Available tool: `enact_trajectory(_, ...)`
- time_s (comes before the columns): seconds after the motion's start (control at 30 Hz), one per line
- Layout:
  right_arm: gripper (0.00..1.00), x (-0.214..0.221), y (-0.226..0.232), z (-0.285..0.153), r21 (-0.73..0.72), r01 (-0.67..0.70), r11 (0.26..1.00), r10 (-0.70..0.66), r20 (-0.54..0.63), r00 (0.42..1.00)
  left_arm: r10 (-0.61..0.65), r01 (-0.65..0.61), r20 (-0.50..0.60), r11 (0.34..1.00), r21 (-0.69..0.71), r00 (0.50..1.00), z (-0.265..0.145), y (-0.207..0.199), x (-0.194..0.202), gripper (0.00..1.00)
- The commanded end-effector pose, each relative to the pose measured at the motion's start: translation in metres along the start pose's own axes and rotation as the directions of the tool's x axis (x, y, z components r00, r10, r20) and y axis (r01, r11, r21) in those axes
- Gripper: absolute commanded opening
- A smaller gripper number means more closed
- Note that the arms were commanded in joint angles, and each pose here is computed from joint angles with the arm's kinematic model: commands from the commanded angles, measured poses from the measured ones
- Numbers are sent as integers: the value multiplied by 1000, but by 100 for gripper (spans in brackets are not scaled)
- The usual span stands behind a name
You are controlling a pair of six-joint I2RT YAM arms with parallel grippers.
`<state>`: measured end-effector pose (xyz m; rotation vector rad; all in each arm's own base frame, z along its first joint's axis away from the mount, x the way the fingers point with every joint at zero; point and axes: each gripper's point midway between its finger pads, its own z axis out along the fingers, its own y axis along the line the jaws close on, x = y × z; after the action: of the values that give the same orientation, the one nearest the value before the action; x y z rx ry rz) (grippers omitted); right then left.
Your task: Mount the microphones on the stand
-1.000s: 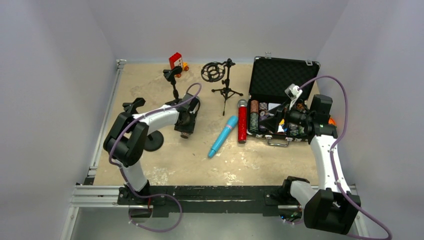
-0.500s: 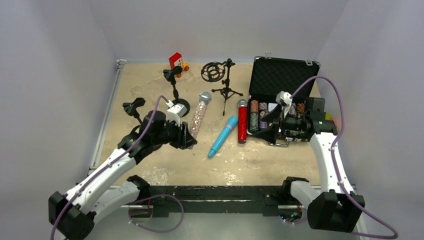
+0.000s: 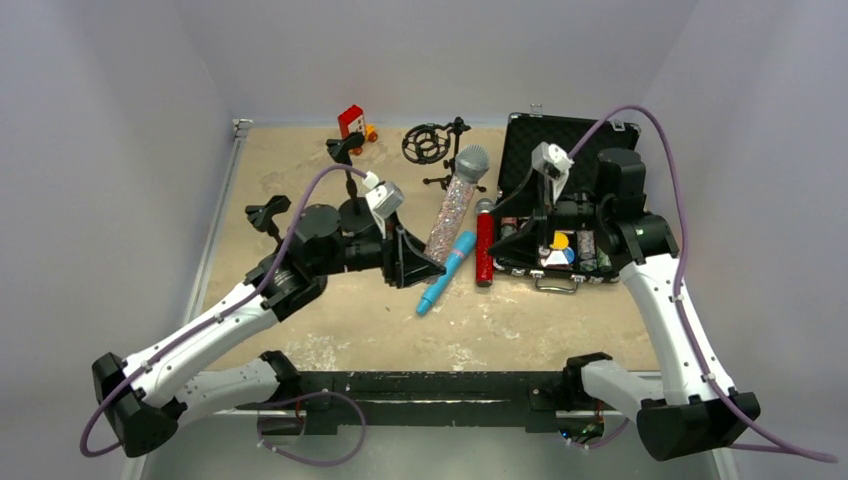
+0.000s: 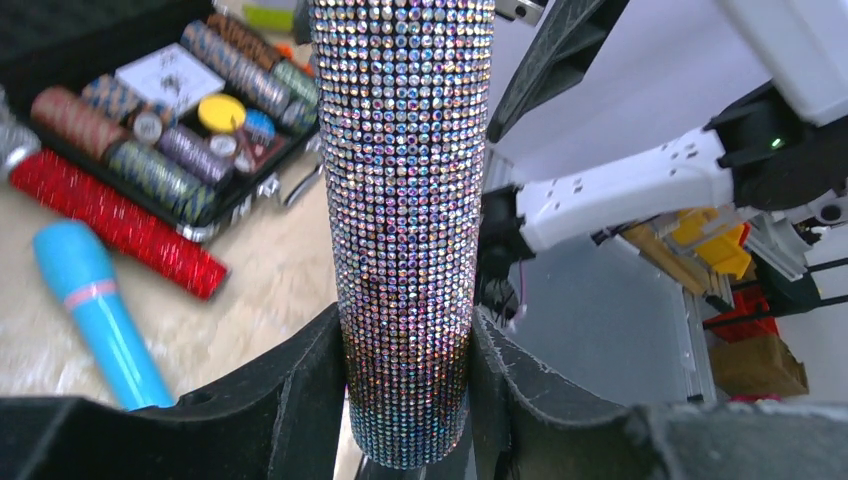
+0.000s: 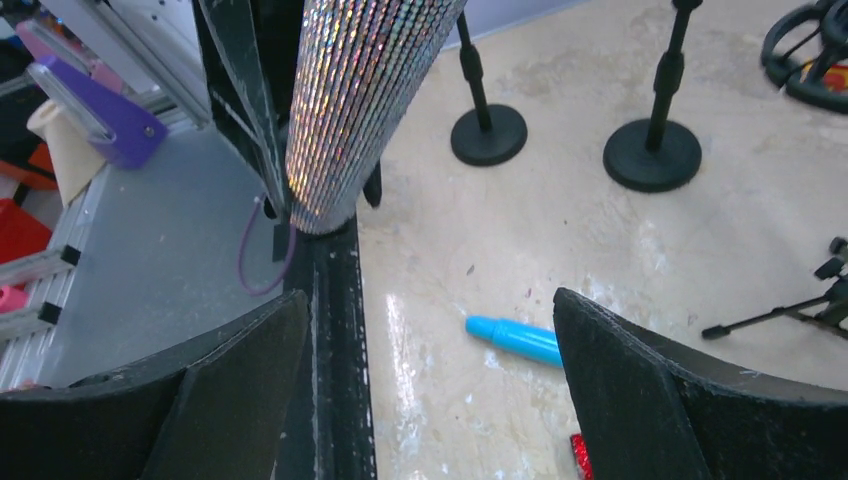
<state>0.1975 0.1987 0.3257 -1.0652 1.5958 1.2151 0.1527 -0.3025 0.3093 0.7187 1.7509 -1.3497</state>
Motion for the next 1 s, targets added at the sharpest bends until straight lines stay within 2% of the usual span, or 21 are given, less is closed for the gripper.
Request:
enact_trajectory(0.0,96,-72,14,0,-37,-64,997,69,135,988,91,-125,286,987,104,954,17,-47,-92,0)
enact_trajectory(0.13,96,-94,38,2,-137,-68,988,94,190,977,64,-104,372,991,89,926,36,-47,-118,0)
enact_trajectory(0.23,96,-109,43,3,-145,-61,988,91,211,973,51,-96,408,991,91,912,45,-52,-129,0)
enact_trajectory(0.57,88,-120,39,17,-199,-158,967,198,196,961,29,-97,390,983,154,920,70,-72,-131,0)
enact_trajectory(0.63,84,-121,37,18,-194,-161,968,200,200,959,28,-96,384,983,158,923,71,-73,-128,0)
enact_trajectory(0.73,65,-122,38,18,-206,-163,965,204,196,959,22,-86,377,984,155,926,71,-70,-124,0)
enact_trajectory(0.77,46,-122,38,18,-212,-162,964,204,195,959,18,-80,378,986,149,926,71,-68,-123,0)
enact_trajectory(0.8,22,-121,39,19,-217,-162,962,205,193,960,11,-69,380,988,141,925,71,-66,-121,0)
enact_trajectory(0.83,9,-120,37,19,-217,-168,962,211,192,959,3,-59,384,989,132,923,70,-64,-121,2)
enact_trajectory(0.87,1,-119,37,19,-214,-162,963,205,195,959,-1,-52,385,991,126,923,68,-62,-119,8)
enact_trajectory(0.9,0,-117,36,20,-215,-160,964,202,192,960,-8,-42,385,992,121,923,66,-61,-118,19)
enact_trajectory(0.97,0,-115,36,20,-216,-143,966,185,189,964,-13,-34,377,992,119,926,59,-60,-112,49)
